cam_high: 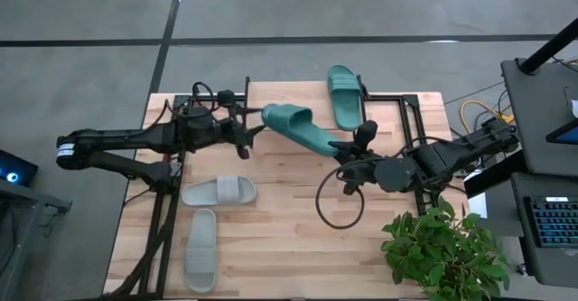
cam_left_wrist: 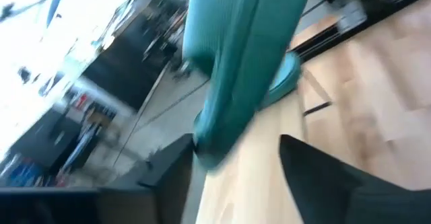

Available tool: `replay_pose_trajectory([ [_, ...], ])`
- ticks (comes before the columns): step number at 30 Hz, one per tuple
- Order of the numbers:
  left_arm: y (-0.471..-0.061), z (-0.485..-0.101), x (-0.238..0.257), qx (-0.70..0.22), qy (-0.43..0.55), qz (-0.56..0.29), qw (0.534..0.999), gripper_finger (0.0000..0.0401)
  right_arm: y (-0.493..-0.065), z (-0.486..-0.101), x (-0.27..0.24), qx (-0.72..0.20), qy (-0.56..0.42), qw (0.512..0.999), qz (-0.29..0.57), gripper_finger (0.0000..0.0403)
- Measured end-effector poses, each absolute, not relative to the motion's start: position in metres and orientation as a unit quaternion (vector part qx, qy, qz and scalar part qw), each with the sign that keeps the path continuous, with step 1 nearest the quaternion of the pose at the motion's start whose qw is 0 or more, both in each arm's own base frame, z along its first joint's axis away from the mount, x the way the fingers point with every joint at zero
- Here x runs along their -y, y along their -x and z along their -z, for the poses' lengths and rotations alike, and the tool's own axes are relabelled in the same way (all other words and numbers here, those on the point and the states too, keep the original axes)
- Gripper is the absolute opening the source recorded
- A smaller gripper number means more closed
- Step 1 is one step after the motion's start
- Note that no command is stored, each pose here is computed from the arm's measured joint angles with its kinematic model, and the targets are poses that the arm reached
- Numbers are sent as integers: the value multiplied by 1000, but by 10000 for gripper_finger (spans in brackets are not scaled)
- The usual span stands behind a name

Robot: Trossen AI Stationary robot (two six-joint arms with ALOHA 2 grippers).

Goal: Pick and place slides into the shelf
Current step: Put the green slide on the shelf

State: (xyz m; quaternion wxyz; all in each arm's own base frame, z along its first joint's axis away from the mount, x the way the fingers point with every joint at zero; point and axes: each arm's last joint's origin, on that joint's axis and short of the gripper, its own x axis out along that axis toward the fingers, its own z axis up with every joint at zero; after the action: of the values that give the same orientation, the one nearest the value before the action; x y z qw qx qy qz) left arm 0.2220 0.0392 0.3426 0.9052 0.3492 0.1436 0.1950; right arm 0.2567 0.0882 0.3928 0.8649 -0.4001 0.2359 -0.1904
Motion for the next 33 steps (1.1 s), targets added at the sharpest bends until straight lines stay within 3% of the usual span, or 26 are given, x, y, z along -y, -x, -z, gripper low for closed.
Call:
replay_pose_trajectory([
  [3,-219,-343,-40,-149,-342,-213,903,248,-257,-393,-88,-238,398,860,213,53],
  [7,-212,-349,-39,-128,-305,-223,917,275,-256,-393,-87,-235,381,862,240,53],
  [16,-188,-363,-35,-44,-106,-240,964,281,-256,-388,-84,-240,367,838,324,53],
  [21,-184,-360,-30,-17,-11,-177,984,281,-268,-377,-86,-251,373,822,350,53],
  [33,-184,-327,-26,-45,36,-139,989,281,-298,-348,-91,-269,389,764,440,53],
])
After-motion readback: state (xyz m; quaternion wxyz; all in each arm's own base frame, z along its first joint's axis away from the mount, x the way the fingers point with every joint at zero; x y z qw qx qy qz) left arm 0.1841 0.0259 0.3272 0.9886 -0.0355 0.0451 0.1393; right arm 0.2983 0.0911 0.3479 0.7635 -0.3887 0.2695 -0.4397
